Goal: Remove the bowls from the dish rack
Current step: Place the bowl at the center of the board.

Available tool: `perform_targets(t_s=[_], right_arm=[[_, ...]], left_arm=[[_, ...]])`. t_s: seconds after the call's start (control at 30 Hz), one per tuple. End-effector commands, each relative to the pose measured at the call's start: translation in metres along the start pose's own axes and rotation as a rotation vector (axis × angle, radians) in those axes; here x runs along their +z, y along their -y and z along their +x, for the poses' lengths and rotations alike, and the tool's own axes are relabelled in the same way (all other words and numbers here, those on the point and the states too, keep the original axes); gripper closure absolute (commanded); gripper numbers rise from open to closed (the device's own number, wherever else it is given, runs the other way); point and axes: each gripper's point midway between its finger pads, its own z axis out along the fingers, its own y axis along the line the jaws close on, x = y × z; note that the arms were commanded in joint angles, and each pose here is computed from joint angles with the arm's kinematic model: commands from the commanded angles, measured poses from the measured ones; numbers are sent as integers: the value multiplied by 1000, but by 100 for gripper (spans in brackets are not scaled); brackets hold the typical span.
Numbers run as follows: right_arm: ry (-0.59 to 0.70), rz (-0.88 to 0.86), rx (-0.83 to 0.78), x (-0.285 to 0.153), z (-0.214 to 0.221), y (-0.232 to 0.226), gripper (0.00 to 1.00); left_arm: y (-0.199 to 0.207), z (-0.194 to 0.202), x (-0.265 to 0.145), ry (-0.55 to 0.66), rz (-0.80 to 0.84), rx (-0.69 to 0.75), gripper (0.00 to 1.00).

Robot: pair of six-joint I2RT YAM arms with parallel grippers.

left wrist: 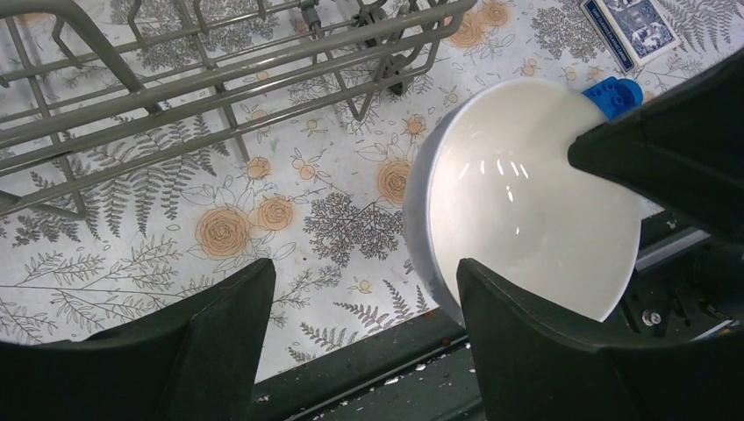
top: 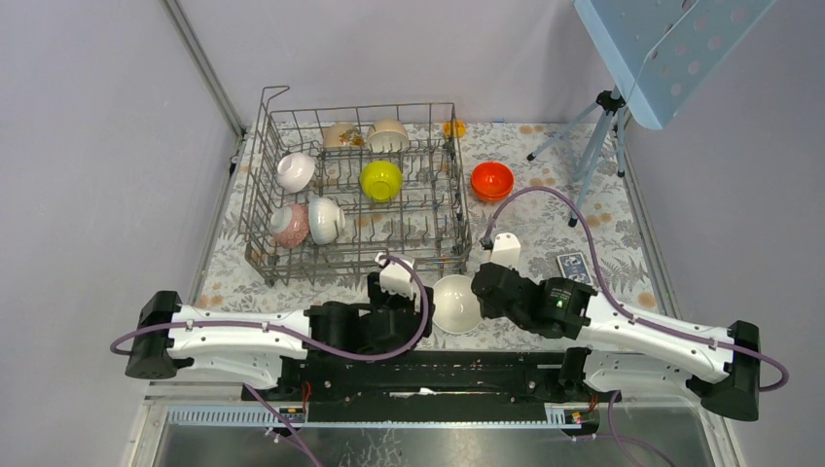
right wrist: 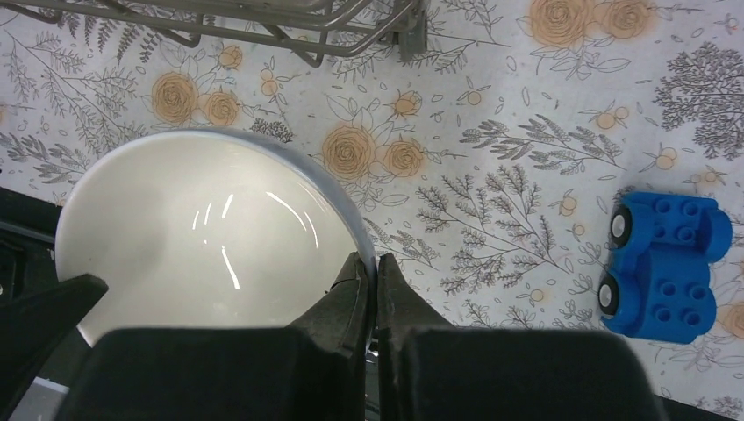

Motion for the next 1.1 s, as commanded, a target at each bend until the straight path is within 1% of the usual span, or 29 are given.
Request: perform_targets(t_s=[0.0, 0.07, 0.17, 0.33, 0.4, 0.53, 0.63, 0.77, 0.87, 1.0, 1.07], right_arm=[[43, -80, 74, 2, -13, -22, 100], [37, -67, 70, 5, -12, -21, 100], [54, 17, 70, 6, -15, -7, 100], [121, 180, 72, -3, -26, 33, 100], [110, 210, 78, -2, -27, 48, 100], [94, 251, 139, 1, -31, 75, 100], [121, 297, 192, 0, -43, 95, 100], [173, 361, 325, 4, -58, 123, 100], [211, 396, 468, 14, -61, 145, 100], [222, 392, 664, 28, -66, 166, 100], [234, 427, 743, 34, -69, 179, 100]], left_arm=[[15, -12, 0, -22, 78, -103, 22], [18, -14, 0, -23, 101, -126, 22], [22, -15, 1, -21, 112, -131, 21], [19, -16, 0, -10, 103, -162, 12], [15, -16, -1, -3, 98, -187, 9], [7, -18, -7, 19, 120, -248, 5], [-2, -14, -9, 26, 121, -270, 4], [-11, -10, -10, 26, 104, -287, 4], [-17, -6, -10, 23, 88, -299, 3], [-22, -1, -10, 19, 80, -313, 3], [-25, 3, -9, 15, 78, -325, 4]])
